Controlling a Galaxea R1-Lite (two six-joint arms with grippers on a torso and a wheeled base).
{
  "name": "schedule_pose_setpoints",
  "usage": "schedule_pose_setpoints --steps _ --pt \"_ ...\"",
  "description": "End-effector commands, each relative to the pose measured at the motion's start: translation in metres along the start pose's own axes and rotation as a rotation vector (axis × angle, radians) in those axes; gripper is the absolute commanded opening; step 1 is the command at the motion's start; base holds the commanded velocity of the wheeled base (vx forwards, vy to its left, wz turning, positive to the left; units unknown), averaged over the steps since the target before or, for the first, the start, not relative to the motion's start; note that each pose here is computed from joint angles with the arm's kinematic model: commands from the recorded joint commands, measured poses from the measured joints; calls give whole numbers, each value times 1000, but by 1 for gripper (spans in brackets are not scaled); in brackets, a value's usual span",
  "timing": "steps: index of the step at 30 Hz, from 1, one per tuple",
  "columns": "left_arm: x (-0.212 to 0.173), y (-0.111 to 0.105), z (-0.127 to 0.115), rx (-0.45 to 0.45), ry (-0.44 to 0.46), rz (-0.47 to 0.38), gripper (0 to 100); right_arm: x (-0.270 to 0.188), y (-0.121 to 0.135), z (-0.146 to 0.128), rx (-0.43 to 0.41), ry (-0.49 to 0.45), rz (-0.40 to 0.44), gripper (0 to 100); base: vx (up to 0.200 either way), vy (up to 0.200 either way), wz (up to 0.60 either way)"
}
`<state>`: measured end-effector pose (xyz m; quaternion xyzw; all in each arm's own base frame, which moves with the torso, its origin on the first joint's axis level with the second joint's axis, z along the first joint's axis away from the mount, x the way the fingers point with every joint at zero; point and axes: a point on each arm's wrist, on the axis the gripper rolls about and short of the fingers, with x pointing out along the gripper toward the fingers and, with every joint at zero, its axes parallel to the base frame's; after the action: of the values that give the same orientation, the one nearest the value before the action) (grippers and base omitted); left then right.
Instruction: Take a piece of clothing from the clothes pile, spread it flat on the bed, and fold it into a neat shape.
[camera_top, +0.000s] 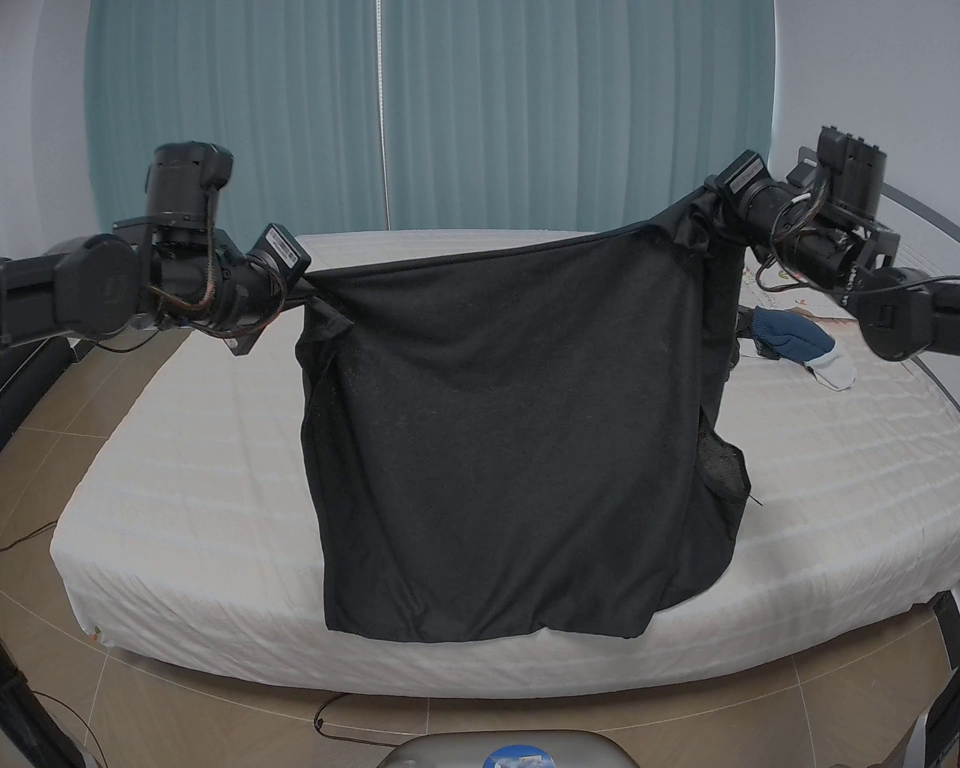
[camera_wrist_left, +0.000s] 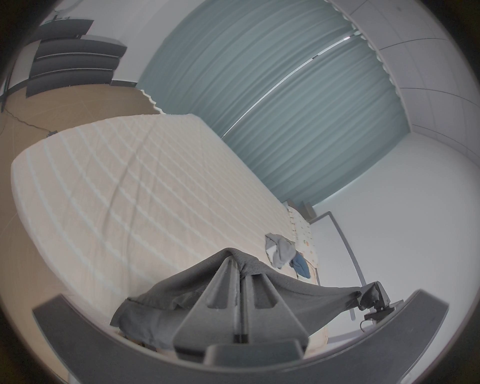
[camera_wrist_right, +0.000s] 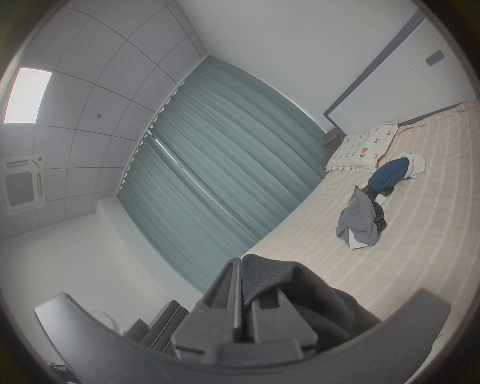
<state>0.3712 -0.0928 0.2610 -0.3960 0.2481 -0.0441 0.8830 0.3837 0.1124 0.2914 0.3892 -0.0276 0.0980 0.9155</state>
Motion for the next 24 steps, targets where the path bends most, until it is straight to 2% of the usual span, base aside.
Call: schedule_pose_setpoints --steps 1,7,15,24 --pt "70 27 -10 -17 50 81 0 37 -55 -48 -16 75 -115 0 200 0 0" --pt "116 41 -19 -10 65 109 0 54 -92 -78 -23 114 -173 0 200 0 0" --pt "154 57 -32 -8 81 129 0 67 -126 -114 -31 157 -213 0 0 0 0" --pt "168 67 -39 -6 72 167 0 73 -134 -123 -31 151 -231 0 0 0 0"
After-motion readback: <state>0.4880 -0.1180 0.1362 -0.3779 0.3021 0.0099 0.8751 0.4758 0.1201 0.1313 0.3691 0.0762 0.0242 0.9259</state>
